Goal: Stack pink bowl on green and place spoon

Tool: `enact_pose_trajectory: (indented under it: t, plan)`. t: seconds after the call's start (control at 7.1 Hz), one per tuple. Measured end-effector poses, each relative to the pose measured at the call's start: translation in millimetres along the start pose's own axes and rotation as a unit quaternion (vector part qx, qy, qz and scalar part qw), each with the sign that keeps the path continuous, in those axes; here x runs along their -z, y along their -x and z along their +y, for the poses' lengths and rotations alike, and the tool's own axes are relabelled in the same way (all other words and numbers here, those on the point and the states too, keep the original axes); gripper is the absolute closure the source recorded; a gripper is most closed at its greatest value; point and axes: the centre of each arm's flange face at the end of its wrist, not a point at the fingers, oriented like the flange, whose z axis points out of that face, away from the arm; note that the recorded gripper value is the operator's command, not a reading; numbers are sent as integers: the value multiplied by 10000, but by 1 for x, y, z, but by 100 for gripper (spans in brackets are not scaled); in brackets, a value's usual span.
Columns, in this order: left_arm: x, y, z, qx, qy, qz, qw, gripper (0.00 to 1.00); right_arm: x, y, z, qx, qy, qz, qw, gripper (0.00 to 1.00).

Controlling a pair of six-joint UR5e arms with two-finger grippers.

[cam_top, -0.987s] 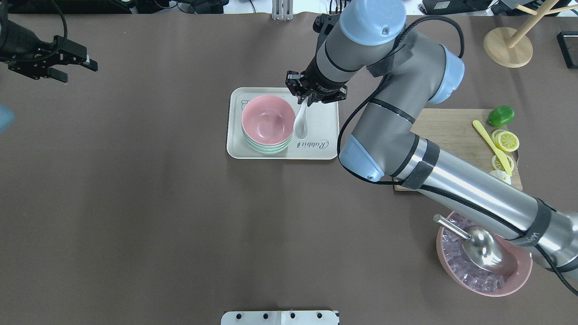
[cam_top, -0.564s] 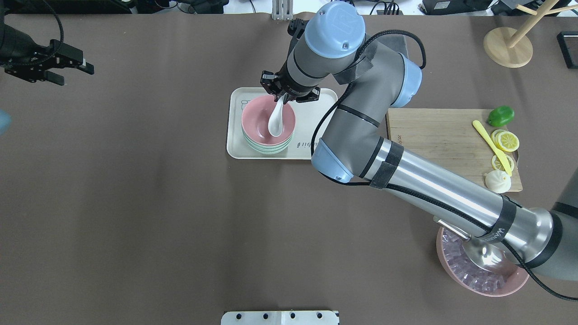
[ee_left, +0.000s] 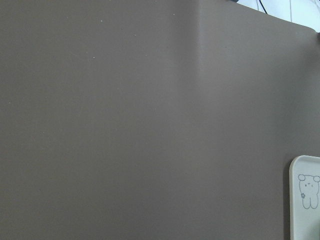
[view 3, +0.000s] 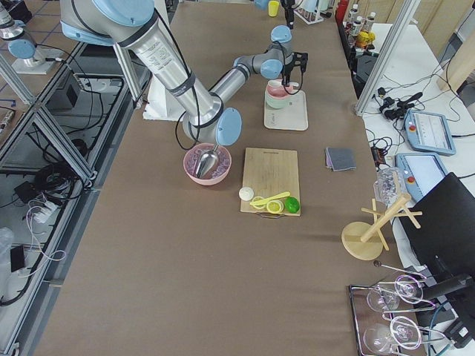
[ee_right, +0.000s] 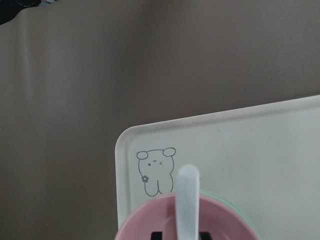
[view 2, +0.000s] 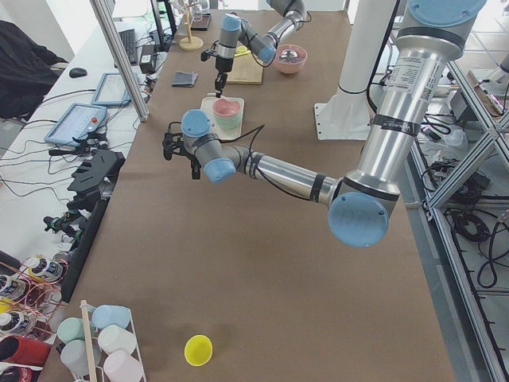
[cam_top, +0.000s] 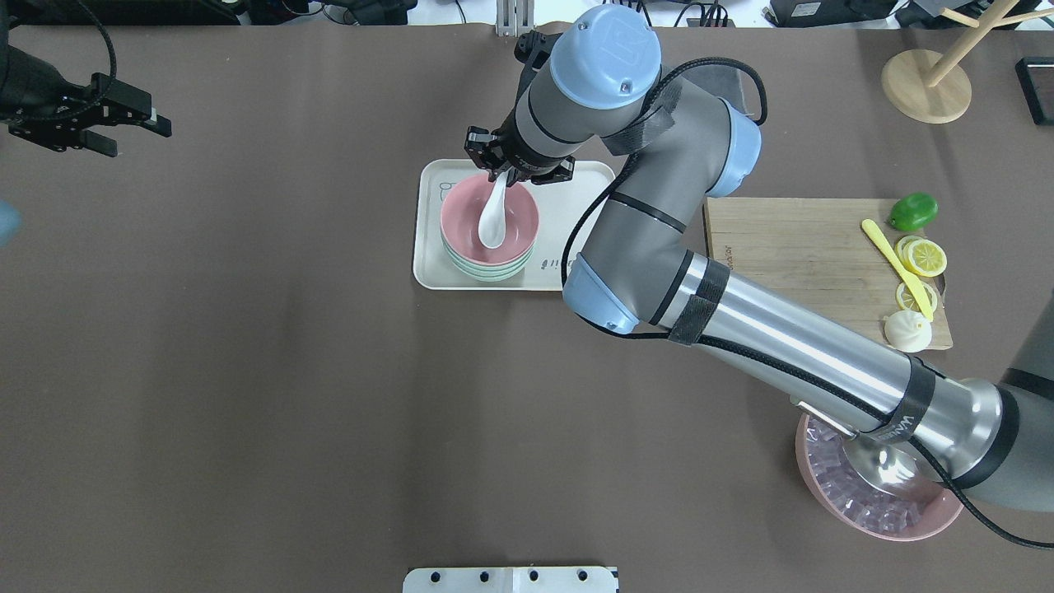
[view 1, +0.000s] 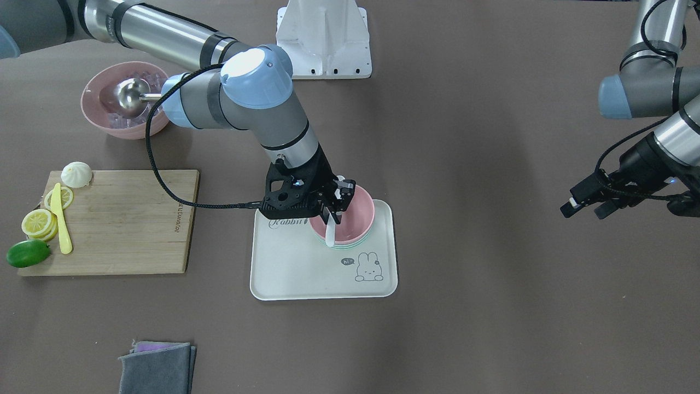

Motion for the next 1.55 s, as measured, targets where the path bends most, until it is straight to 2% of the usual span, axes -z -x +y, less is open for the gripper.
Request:
enact_pose_trajectory:
  t: [0.56,0.7,0.85,0.99,1.13,1.27,1.41,1.55]
  plan:
    - [0,1,-1,16,3,-6,10000,2,6,-2,-1,167,-84,-171,9997,0]
    - [17,3,-10,45,-142,13,9999,2,21,-14,-7,151,-124,-166,9997,0]
    - [50,13,-26,116,-417,16,9991,2,54,-44,-20,141,-190,-30,9997,0]
    - [87,36,-44,203,-701,-83,9973,2,98,-90,-33,294,-205,377,9986,0]
    - [121,71,-56,164,-899,-329,9953,2,147,-142,-40,678,-105,1040,9922,0]
    - [150,113,-61,-56,-959,-687,9930,2,192,-194,-48,1113,147,1776,9777,0]
    - [168,145,-64,-215,-816,-1054,9908,2,222,-248,-55,1402,527,2355,9603,0]
    - [176,168,-62,-405,-517,-1319,9891,2,239,-308,-61,1563,906,2738,9447,0]
